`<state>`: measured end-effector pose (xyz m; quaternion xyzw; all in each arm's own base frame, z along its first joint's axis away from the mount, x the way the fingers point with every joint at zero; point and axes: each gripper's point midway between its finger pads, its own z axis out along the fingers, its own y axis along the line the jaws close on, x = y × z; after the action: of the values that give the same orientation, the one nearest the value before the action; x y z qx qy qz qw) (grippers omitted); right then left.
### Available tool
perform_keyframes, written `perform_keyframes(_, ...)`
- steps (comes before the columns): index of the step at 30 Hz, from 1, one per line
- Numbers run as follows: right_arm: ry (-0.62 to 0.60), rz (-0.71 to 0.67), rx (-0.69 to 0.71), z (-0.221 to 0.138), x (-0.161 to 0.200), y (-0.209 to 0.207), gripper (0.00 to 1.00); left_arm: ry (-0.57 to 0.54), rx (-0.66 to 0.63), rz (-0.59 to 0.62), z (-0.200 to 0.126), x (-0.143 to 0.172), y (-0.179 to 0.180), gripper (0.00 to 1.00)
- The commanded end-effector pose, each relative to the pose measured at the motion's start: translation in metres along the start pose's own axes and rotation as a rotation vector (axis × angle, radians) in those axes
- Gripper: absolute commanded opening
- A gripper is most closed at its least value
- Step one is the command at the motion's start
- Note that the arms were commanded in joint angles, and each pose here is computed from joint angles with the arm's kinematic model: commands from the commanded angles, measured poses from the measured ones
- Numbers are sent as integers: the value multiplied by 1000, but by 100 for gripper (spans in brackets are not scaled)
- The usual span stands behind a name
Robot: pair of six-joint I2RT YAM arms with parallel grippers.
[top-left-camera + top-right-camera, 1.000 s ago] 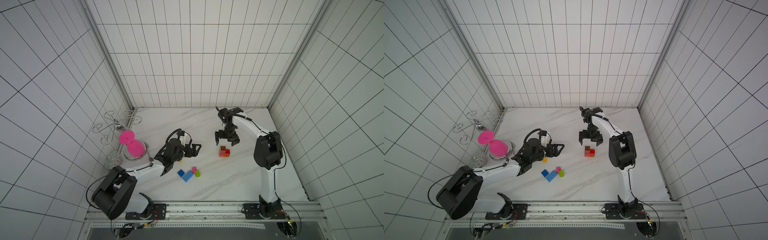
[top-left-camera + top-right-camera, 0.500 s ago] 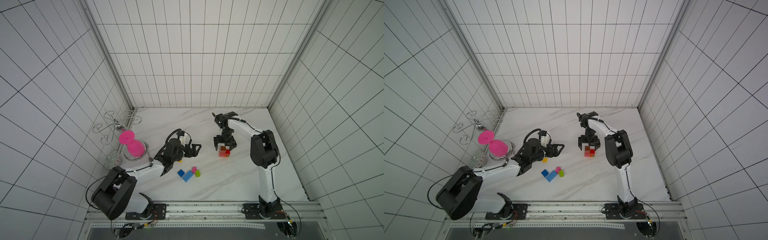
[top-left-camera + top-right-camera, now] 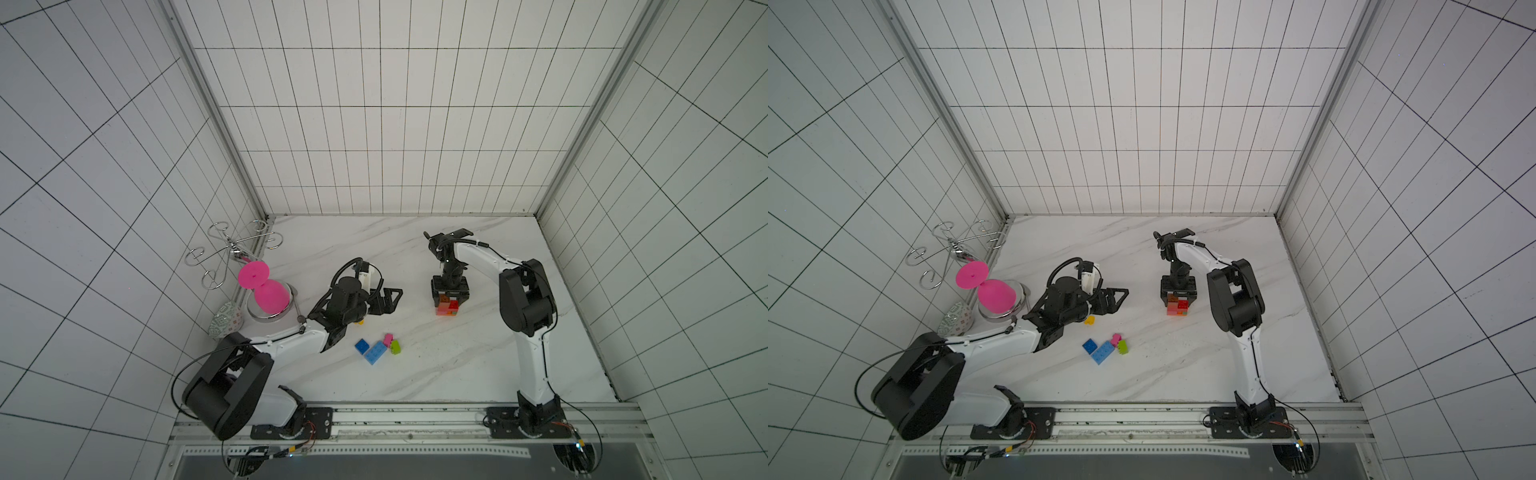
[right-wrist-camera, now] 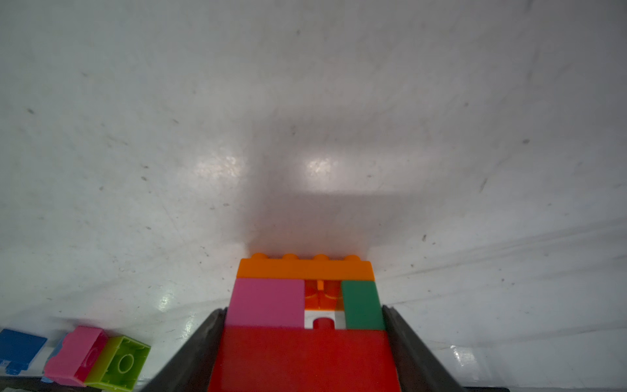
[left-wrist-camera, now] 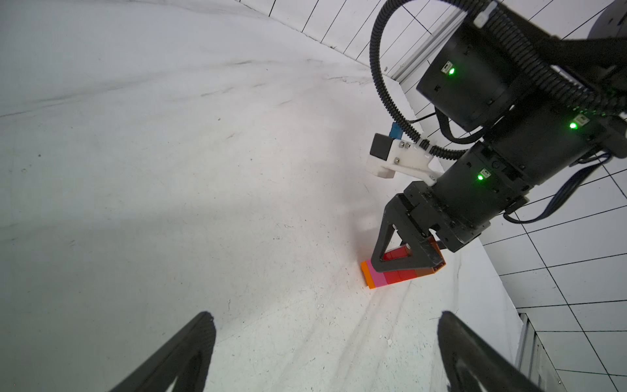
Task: Assemble the letter p with lego
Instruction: Pick up the lego brick from the center of the board.
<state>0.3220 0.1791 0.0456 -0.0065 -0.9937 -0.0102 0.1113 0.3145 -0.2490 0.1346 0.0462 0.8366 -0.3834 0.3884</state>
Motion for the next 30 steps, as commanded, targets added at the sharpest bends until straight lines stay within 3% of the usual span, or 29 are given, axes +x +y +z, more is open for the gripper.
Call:
perform_keyframes(1, 9, -6, 7, 5, 8, -1, 52, -20, 16, -1, -5, -4, -3, 97)
perform_keyframes(4, -37, -27, -5, -6, 6, -1, 48, -26, 21, 2, -6, -7, -5, 97)
perform_keyframes(17, -478, -139, -101, -48, -48, 8, 42, -98, -17, 77, -21, -16, -1, 97)
perform_keyframes(30, -687, -136, -108, -68, -98, -21, 41, -105, -26, 98, -22, -19, -2, 97)
